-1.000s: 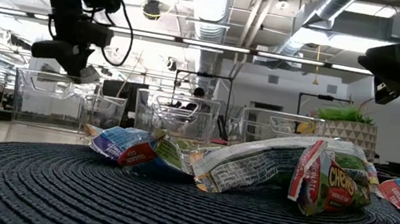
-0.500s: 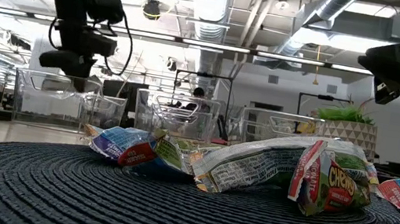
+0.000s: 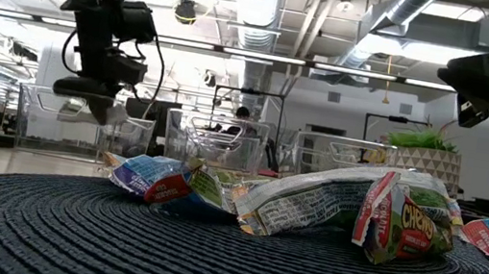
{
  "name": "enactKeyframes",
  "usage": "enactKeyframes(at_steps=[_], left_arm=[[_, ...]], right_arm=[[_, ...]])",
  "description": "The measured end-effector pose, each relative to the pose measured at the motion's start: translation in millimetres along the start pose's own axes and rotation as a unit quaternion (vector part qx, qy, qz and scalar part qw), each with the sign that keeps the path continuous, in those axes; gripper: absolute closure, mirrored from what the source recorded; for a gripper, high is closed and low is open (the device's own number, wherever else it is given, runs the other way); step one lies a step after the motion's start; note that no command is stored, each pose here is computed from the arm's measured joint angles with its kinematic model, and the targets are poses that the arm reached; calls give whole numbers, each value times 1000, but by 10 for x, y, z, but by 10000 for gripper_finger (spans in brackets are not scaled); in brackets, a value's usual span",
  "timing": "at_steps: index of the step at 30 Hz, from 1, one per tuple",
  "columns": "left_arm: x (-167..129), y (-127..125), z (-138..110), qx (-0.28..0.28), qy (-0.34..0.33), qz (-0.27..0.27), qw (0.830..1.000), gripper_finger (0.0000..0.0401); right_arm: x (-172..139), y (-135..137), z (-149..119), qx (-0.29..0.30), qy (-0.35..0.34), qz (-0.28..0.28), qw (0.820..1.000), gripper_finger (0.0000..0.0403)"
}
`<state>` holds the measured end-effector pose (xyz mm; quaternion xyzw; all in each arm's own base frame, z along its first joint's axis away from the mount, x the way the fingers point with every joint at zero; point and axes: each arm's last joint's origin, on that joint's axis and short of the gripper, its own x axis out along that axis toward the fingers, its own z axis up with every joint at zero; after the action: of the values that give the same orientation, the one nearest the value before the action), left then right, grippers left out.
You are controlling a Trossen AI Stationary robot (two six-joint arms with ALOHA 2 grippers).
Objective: Pick and place Granola Bars by type
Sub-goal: Put the yellow granola bar into the left transparent bin
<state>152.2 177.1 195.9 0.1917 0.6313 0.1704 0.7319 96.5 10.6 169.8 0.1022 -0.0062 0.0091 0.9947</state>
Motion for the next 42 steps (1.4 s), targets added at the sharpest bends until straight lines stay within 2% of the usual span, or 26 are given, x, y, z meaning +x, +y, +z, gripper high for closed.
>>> enactKeyframes(at_steps=[8, 15, 27, 35, 42], left_arm=[[76, 71, 19, -9, 10, 35, 999, 338], [81, 94, -4, -7, 15, 40, 999, 337], [82, 94, -4, -7, 15, 40, 999, 287], [77, 99, -5, -9, 17, 45, 999, 283], [-149, 137, -18, -40, -8, 90, 995, 282]], right_arm=[[0, 0, 0, 0, 0, 0, 1000, 326], [0, 0, 0, 0, 0, 0, 1000, 326], [0, 0, 0, 0, 0, 0, 1000, 326], [0, 0, 0, 0, 0, 0, 1000, 326], [0, 0, 0, 0, 0, 0, 1000, 326]])
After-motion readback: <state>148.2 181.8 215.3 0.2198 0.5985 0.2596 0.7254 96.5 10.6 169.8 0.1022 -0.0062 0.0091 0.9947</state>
